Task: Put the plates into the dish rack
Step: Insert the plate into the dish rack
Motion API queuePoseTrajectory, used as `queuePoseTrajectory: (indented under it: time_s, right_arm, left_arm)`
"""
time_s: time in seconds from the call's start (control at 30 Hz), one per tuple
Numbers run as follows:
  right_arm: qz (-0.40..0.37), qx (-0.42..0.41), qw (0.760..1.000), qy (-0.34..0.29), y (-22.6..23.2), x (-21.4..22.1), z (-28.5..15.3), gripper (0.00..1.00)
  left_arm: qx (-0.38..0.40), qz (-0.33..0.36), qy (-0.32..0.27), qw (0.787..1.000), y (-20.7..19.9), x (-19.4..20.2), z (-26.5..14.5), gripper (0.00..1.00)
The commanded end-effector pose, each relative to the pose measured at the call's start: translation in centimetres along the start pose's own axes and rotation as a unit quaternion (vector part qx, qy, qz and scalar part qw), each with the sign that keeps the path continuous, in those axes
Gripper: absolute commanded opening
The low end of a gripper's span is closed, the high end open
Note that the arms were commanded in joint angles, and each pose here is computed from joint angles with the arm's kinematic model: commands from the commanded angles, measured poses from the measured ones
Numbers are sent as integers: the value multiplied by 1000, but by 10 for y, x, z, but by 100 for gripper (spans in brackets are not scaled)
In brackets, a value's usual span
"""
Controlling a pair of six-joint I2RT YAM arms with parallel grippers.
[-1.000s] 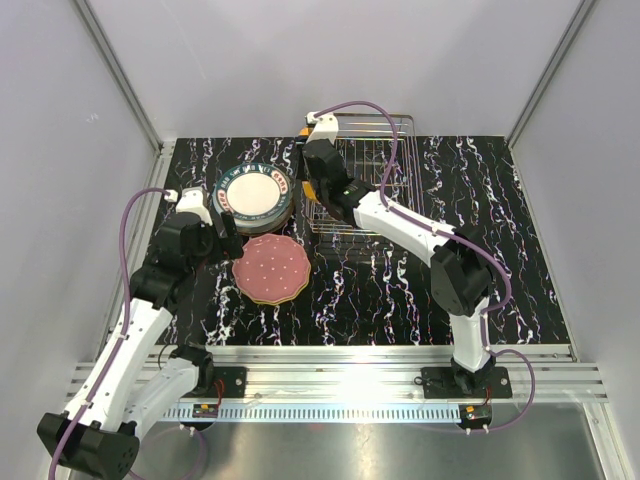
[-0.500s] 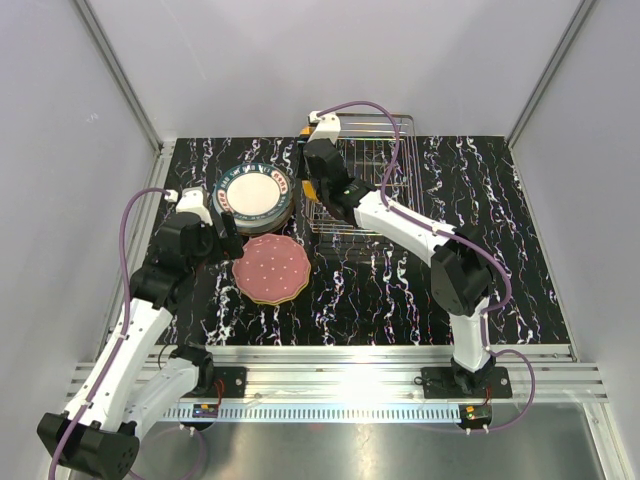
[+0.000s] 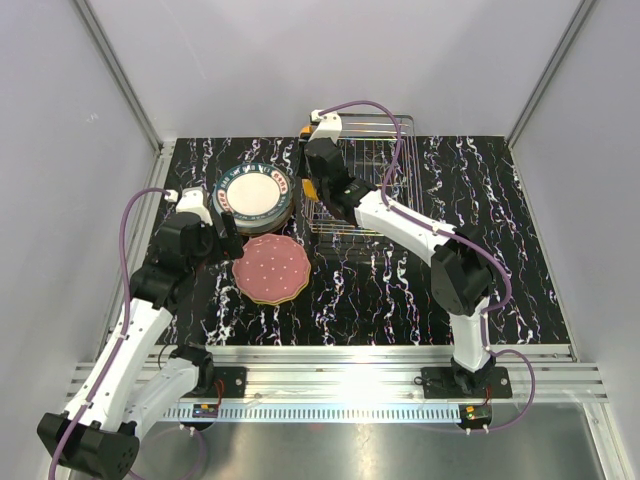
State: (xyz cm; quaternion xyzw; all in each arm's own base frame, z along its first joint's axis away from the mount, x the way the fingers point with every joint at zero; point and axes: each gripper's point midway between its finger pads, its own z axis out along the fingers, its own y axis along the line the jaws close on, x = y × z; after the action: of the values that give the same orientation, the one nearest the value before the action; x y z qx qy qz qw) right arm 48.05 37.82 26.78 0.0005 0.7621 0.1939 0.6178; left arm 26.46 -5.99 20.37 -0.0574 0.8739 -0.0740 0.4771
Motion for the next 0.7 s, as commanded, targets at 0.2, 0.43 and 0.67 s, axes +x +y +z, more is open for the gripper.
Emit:
queuePoseTrajectory:
  time_s: [0.2,0.43,0.67]
  right_arm:
    - [92,-60,983,-148,32,-124,-35,0]
    - [98,-60,982,-153,30,-127,-41,0]
    - [99,-49,980,-163,21,-136,-52,0]
  left_arm:
    - [18,4,-16,1000,-8,-9,2,99]
    - [18,4,-15,1000,-7,-8,3,99]
    - [20,4,-14,1000,-8,-9,3,99]
